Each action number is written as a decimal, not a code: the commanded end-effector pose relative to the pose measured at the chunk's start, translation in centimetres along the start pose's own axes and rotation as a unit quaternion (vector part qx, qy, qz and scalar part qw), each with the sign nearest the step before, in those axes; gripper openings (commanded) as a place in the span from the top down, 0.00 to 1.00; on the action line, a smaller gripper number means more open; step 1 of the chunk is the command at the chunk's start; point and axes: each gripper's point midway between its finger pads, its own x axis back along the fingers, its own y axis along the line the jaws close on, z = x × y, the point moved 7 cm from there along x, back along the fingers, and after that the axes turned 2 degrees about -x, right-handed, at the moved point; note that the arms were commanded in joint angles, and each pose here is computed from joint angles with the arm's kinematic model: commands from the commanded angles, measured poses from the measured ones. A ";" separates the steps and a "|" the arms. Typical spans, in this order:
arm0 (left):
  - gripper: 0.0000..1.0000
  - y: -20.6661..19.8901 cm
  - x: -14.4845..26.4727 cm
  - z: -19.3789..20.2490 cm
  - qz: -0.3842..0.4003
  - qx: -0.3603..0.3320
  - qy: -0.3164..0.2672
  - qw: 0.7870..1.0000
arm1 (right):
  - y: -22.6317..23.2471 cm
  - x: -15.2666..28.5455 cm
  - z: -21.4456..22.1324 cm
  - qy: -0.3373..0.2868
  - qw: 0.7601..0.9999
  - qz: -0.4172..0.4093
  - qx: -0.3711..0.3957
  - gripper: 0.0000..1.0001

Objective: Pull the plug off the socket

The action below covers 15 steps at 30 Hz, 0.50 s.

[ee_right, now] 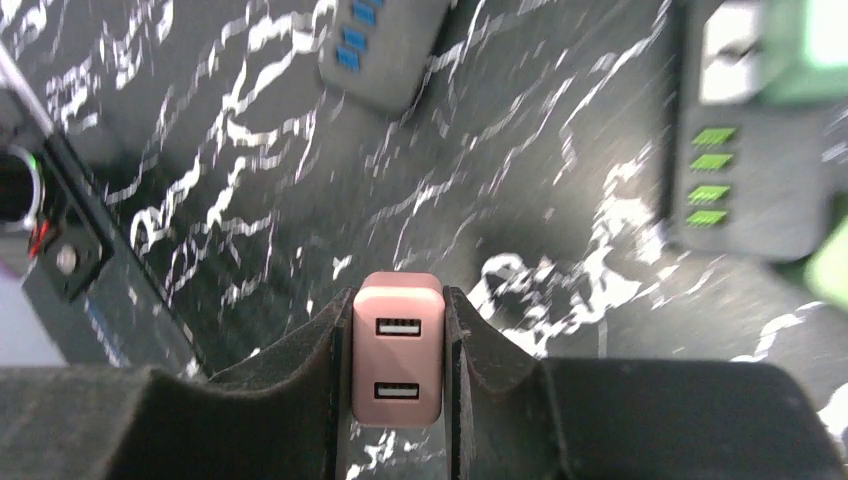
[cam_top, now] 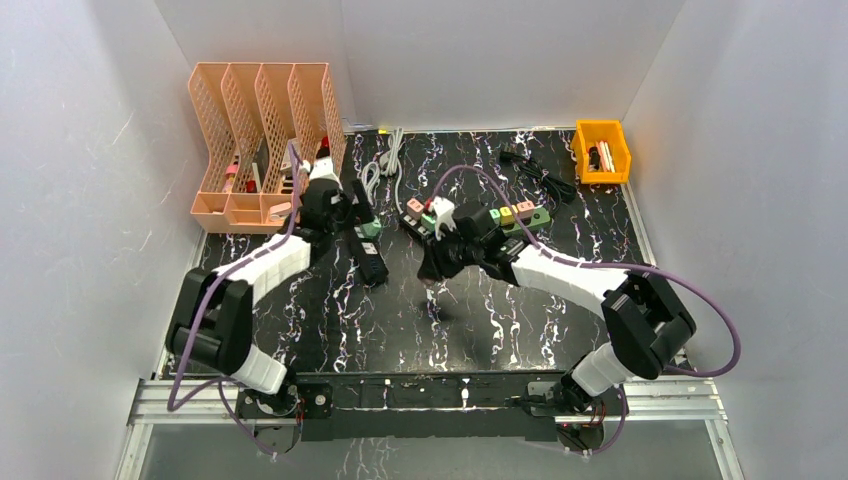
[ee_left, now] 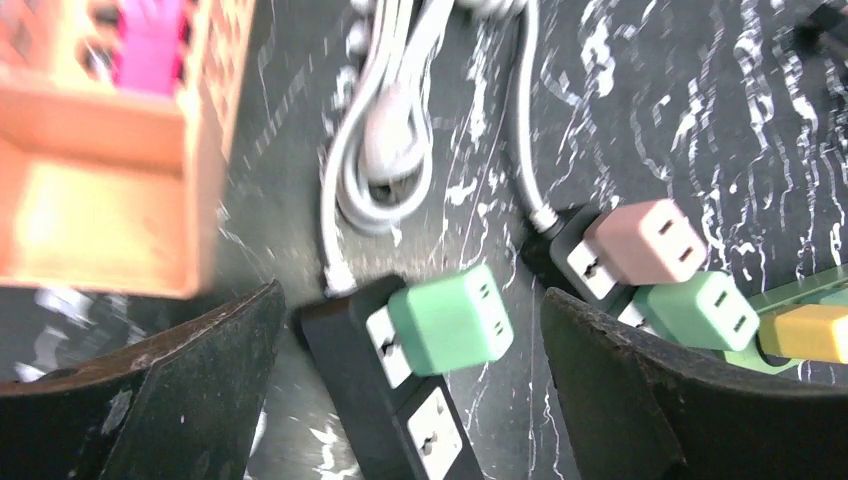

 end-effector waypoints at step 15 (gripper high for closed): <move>0.02 -3.2 11.5 -10.0 0.591 -0.210 -0.019 0.778 | 0.8 -0.2 8.0 0.138 0.980 -0.133 -0.045 0.89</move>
